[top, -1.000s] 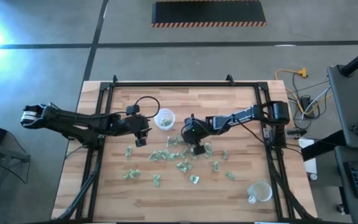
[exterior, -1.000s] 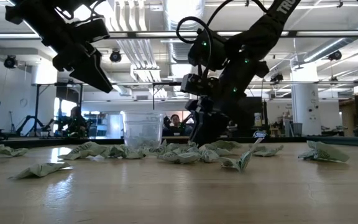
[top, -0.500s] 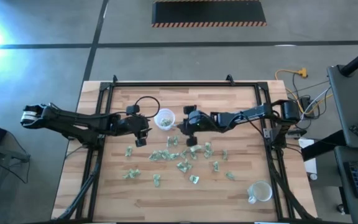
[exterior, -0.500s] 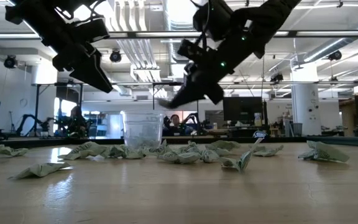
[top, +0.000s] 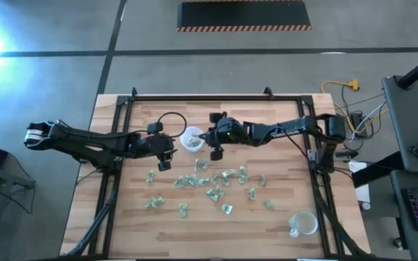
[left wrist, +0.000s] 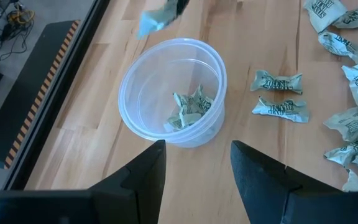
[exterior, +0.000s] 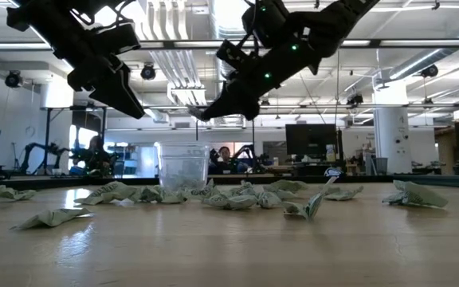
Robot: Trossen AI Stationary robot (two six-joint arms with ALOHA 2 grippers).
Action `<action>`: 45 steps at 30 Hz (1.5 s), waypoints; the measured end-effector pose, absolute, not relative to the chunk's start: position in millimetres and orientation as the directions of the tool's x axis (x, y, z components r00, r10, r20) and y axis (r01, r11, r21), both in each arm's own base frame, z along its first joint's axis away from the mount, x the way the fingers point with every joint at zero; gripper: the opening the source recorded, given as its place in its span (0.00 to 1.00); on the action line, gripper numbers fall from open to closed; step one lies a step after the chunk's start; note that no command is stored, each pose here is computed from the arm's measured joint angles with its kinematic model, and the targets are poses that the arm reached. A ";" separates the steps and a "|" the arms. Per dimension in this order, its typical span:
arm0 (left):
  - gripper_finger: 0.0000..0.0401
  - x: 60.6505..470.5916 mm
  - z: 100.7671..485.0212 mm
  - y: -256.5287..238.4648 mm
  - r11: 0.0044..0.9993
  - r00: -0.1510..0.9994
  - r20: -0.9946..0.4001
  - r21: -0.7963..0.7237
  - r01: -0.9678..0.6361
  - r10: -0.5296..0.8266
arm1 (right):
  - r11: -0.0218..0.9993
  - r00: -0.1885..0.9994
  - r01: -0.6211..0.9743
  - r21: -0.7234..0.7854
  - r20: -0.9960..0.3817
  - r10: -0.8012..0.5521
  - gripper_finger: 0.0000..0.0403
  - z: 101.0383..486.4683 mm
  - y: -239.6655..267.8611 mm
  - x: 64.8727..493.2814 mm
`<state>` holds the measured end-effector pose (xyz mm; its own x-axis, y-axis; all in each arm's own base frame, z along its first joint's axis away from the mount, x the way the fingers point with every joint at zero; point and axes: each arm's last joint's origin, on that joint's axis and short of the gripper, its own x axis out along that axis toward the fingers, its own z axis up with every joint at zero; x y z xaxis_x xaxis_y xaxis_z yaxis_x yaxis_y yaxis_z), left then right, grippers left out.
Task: Pick and place Stevia / Truvia into bins
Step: Put the stevia packet into the transparent container
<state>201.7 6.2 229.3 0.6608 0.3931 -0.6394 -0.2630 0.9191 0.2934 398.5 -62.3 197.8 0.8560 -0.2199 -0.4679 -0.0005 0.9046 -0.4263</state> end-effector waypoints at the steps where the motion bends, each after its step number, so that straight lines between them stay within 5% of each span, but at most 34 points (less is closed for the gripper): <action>1: 0.41 201.7 229.4 6.2 0.919 0.661 -0.639 0.293 -0.263 0.393 | 0.907 0.858 -0.010 -0.420 -0.470 -0.208 0.02 197.3 -62.8 402.4; 10: 0.41 201.4 228.7 6.1 0.919 0.659 -0.641 0.295 -0.261 0.393 | 0.916 0.800 -0.053 -0.397 -0.566 -0.199 0.04 182.4 -70.6 430.8; 25: 0.41 204.2 222.2 1.7 0.955 0.668 -0.683 0.184 -0.234 0.295 | 0.915 0.713 -0.138 -0.379 -0.679 -0.174 0.37 208.7 -62.2 417.8; 35: 0.41 220.8 191.5 -24.2 0.984 0.597 -0.786 0.080 -0.159 0.161 | 0.922 0.603 -0.369 -0.116 -0.785 0.142 0.39 212.2 -31.5 379.7; 45: 0.41 231.4 167.0 -49.3 0.994 0.530 -0.847 -0.016 -0.111 0.046 | 0.927 0.535 -0.372 -0.046 -0.827 0.174 0.35 185.4 -19.4 344.2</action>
<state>231.4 -49.3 167.0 0.5300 0.0457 -0.8467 -0.1113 0.9937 -0.0161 344.2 -19.4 185.4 0.5354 0.1737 -0.8265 -0.3719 0.9271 -0.0461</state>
